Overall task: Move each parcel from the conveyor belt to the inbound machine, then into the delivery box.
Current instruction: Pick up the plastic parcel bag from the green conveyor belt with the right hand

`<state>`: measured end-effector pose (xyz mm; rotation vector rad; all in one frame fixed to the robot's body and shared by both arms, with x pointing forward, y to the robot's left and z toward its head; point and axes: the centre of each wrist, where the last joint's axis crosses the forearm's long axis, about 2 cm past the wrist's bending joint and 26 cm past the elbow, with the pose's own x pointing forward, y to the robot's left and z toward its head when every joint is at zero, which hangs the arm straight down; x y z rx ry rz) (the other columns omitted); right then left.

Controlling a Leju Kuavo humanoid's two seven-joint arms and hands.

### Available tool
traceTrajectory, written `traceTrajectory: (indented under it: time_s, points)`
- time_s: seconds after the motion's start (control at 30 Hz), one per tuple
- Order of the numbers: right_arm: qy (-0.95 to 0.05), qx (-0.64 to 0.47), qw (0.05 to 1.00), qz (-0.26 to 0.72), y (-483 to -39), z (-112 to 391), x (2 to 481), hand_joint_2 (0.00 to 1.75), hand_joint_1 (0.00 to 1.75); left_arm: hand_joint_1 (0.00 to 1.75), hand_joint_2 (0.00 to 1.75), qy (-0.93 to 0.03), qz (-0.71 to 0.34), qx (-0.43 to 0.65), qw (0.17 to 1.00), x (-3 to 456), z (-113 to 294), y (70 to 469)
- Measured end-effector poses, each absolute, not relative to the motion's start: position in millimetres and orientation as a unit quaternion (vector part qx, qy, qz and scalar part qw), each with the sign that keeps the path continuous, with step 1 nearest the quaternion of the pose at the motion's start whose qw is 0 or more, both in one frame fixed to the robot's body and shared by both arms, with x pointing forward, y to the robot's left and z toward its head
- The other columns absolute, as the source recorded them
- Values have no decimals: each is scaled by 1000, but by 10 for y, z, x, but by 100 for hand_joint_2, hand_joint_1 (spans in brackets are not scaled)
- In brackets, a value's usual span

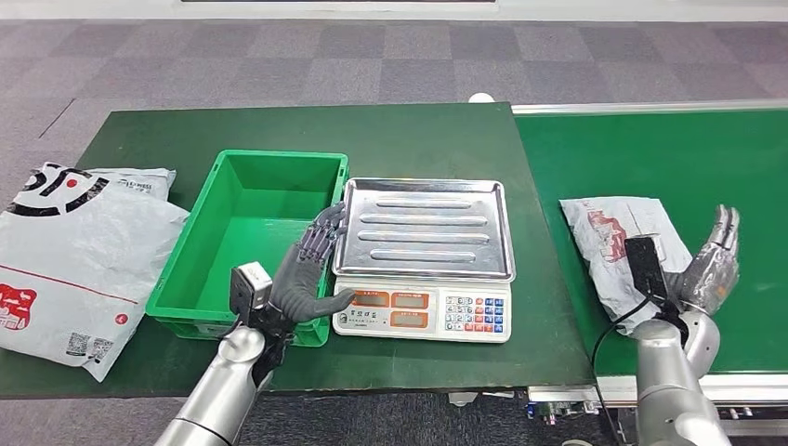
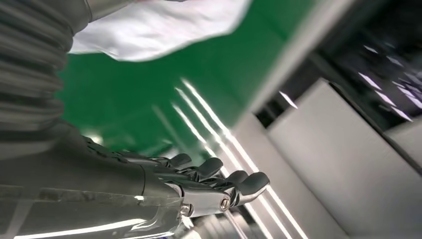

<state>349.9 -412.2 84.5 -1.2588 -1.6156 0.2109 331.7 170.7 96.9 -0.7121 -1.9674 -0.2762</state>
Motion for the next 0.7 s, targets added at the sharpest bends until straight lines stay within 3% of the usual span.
traceTrajectory:
  time_s: [0.1,0.27,0.7]
  points:
    - [-677,-510,520,110,-4016,898,3549,175,0,0,175,-812,-113,-293,491,3328,982,1720]
    - [-507,-443,713,193,-3825,771,3614,175,0,0,175,-814,-123,-293,486,3371,1026,1715]
    - [-444,-393,769,238,-3781,647,3620,175,0,0,175,-814,-126,-291,486,3444,1062,1718]
